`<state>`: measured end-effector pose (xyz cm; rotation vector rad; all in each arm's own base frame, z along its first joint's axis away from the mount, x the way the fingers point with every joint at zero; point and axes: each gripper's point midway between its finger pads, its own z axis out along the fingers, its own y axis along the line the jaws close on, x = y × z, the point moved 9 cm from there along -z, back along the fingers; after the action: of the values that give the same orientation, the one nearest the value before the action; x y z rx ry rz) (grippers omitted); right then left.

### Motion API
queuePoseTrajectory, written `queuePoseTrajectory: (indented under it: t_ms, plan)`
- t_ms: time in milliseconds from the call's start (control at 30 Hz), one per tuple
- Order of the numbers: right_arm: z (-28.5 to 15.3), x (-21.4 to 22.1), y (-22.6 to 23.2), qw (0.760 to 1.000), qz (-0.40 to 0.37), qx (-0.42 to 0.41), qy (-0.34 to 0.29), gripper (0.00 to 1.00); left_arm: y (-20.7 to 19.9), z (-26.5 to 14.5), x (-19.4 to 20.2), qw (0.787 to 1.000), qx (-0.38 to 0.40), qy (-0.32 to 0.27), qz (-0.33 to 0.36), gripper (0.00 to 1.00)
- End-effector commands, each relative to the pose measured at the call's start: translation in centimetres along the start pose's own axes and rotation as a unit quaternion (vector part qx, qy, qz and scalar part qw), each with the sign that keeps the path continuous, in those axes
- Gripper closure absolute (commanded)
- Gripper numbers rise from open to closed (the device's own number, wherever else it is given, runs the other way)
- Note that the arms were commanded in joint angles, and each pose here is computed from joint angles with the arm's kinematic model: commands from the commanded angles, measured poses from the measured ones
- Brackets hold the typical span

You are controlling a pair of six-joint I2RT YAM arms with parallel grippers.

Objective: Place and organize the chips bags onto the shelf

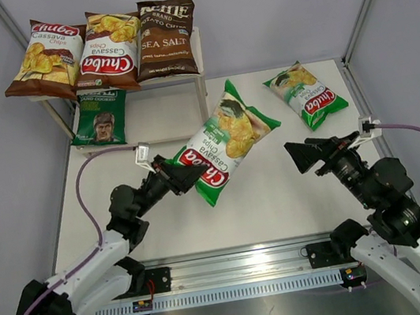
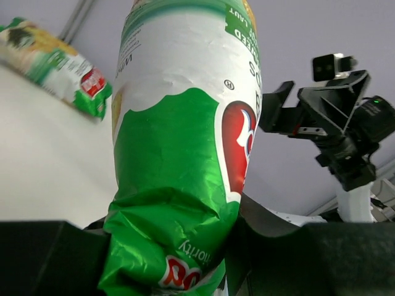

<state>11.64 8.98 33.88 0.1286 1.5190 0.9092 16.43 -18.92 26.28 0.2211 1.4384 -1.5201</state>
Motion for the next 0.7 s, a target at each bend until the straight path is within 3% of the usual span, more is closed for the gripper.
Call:
queuePoseTrajectory:
  t_ms: [0,100,133,400,667]
  plan:
    - [-2.1,-0.1,-1.8,0.995,-0.048,0.085,0.006,0.01,1.3,-2.1,1.0,0.998,-0.067,0.008,-0.002,0.85]
    - [-2.5,-0.6,-1.8,0.994,-0.056,0.095,-0.003,0.0,2.3,-4.3,1.5,0.988,-0.155,-0.003,-0.015,0.84]
    - [-2.4,-0.6,-1.8,0.994,-0.058,0.096,-0.001,0.01,3.1,-5.5,1.4,0.976,-0.217,-0.014,-0.03,0.83]
    - [-1.2,-0.1,-1.8,0.995,-0.047,0.088,0.004,0.0,5.5,-9.0,-2.4,0.929,-0.354,-0.086,-0.069,0.83]
    - [-0.7,0.1,-1.9,0.996,-0.043,0.084,-0.003,0.0,8.0,-8.2,-7.3,0.937,-0.303,-0.151,-0.085,0.82]
